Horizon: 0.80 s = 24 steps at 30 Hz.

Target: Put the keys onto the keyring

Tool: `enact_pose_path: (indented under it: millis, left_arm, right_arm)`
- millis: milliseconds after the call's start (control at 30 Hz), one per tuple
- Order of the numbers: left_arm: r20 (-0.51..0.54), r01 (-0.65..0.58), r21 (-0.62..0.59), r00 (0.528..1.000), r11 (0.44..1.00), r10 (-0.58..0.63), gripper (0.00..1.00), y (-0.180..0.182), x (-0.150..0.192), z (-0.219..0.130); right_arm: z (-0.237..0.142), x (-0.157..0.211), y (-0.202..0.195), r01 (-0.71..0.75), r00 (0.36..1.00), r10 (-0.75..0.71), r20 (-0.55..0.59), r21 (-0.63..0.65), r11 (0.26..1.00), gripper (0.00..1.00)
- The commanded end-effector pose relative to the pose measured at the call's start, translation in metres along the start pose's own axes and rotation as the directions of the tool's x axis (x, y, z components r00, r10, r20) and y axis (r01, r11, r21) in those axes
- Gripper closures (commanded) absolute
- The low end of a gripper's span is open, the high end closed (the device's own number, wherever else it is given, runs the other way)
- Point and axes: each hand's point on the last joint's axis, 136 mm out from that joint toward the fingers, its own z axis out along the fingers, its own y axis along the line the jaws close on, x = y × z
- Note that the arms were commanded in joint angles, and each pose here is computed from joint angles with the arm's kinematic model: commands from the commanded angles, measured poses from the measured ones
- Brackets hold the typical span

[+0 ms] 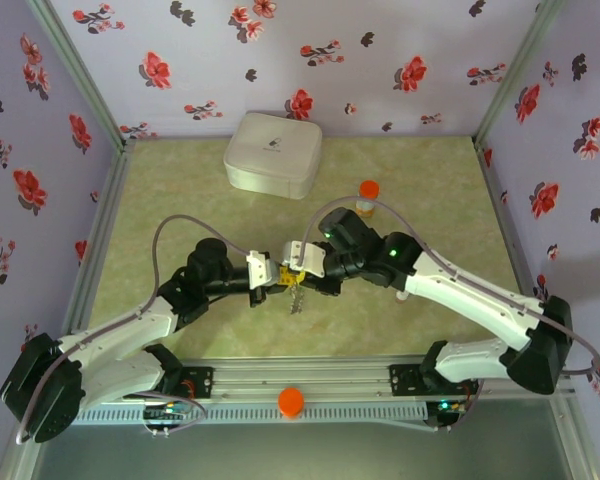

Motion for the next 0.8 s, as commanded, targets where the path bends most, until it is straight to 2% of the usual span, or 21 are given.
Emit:
enact_pose_path:
  millis: [0, 133, 467, 633, 767]
  left_arm:
    - [0.110, -0.049, -0.013, 0.993, 0.999, 0.050, 1.00, 0.001, -0.026, -0.004]
    - [0.225, -0.022, -0.001, 0.974, 1.000, 0.022, 1.00, -0.003, -0.041, -0.007]
    - [0.218, -0.036, 0.001, 0.975, 0.999, 0.035, 1.00, -0.003, -0.039, -0.005]
    - [0.217, -0.036, -0.001, 0.975, 0.999, 0.035, 1.00, -0.002, -0.039, -0.005]
    - [0.212, -0.038, 0.000, 0.977, 0.999, 0.037, 1.00, -0.002, -0.038, -0.004]
  right_arm:
    - [-0.024, -0.026, -0.007, -0.025, 0.984, 0.016, 0.177, 0.049, 0.998, 0.80]
    - [-0.032, -0.024, -0.005, -0.083, 0.971, 0.072, 0.228, 0.040, 0.996, 0.77]
    - [-0.035, -0.006, -0.002, -0.162, 0.965, 0.144, 0.219, 0.067, 0.984, 0.74]
    - [-0.034, -0.002, -0.001, -0.166, 0.967, 0.149, 0.206, 0.067, 0.984, 0.84]
    - [-0.033, 0.000, -0.001, -0.166, 0.969, 0.150, 0.197, 0.068, 0.984, 0.88]
